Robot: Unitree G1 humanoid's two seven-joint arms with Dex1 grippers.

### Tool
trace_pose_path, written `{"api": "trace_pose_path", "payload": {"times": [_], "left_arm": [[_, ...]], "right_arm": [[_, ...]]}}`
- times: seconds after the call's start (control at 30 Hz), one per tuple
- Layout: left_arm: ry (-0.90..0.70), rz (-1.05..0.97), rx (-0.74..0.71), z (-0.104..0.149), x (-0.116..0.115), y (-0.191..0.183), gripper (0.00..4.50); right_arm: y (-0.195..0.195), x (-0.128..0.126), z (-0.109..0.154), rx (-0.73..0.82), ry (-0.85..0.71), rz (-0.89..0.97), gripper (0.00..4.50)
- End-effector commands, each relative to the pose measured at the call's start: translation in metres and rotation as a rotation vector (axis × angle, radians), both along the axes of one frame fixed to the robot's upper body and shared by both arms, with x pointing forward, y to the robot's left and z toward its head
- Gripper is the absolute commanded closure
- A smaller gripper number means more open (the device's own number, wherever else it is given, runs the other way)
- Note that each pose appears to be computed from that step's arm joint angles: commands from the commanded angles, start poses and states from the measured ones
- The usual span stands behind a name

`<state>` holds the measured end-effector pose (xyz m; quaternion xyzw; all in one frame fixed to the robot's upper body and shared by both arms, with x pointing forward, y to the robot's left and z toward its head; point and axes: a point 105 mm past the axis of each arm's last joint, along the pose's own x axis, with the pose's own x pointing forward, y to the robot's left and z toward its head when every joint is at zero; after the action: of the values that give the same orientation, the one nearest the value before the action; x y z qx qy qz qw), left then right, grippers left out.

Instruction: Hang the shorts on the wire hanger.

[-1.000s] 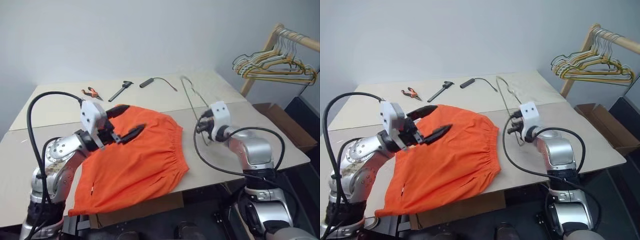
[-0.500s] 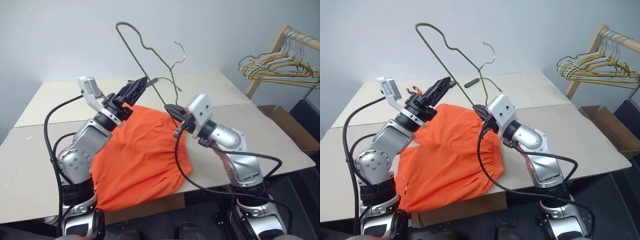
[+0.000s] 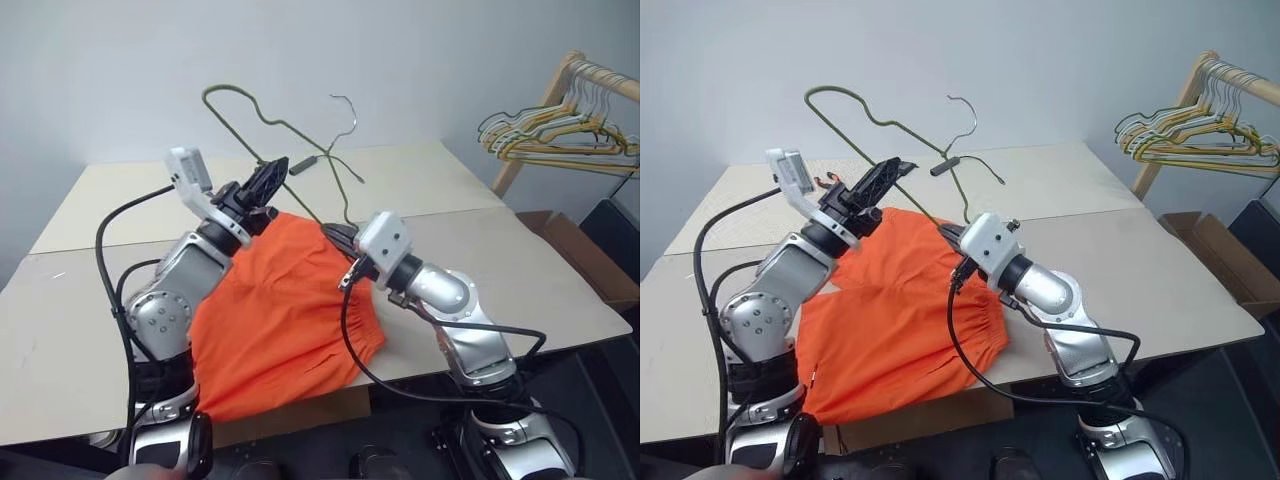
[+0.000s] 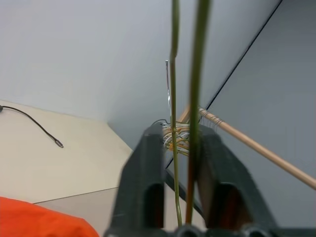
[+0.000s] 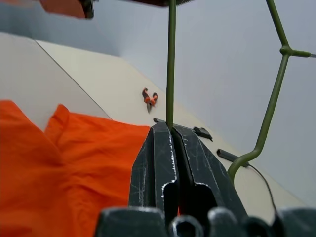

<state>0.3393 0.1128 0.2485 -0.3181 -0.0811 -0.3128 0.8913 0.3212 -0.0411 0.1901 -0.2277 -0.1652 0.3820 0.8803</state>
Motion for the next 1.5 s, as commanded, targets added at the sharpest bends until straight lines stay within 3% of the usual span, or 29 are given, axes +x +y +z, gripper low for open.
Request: {"api": "trace_pose_path", "payload": {"times": [0.03,0.1,0.2,0.47,0.57,0.83,0.93,1.5], "left_arm": [[-0.044,0.039,-0.033,0.01,0.001,0.007,4.47],[-0.048,0.042,-0.029,0.01,0.001,0.007,4.47],[-0.075,0.06,0.017,0.01,0.001,0.007,4.5],[-0.233,0.104,0.129,0.017,-0.005,0.03,4.5],[-0.33,0.051,0.148,0.026,-0.016,0.047,4.5],[-0.551,-0.311,0.097,0.04,-0.061,0.069,4.5],[-0.603,-0.423,0.032,0.041,-0.073,0.072,4.5],[-0.653,-0.471,-0.056,0.039,-0.077,0.065,4.5]], "right_arm": [[0.002,-0.004,0.017,-0.016,-0.122,0.007,4.5],[0.003,-0.003,0.012,-0.061,-0.149,-0.001,4.5],[0.005,-0.006,0.006,-0.114,-0.169,0.021,3.78],[-0.002,-0.008,0.019,-0.078,-0.18,0.049,1.01],[-0.009,-0.018,0.024,-0.04,-0.03,0.18,0.06],[-0.027,-0.025,0.021,0.014,0.633,0.499,0.06],[-0.022,-0.027,0.022,0.037,0.783,0.595,0.06],[0.014,-0.032,0.037,0.098,0.854,0.773,0.06]]}}
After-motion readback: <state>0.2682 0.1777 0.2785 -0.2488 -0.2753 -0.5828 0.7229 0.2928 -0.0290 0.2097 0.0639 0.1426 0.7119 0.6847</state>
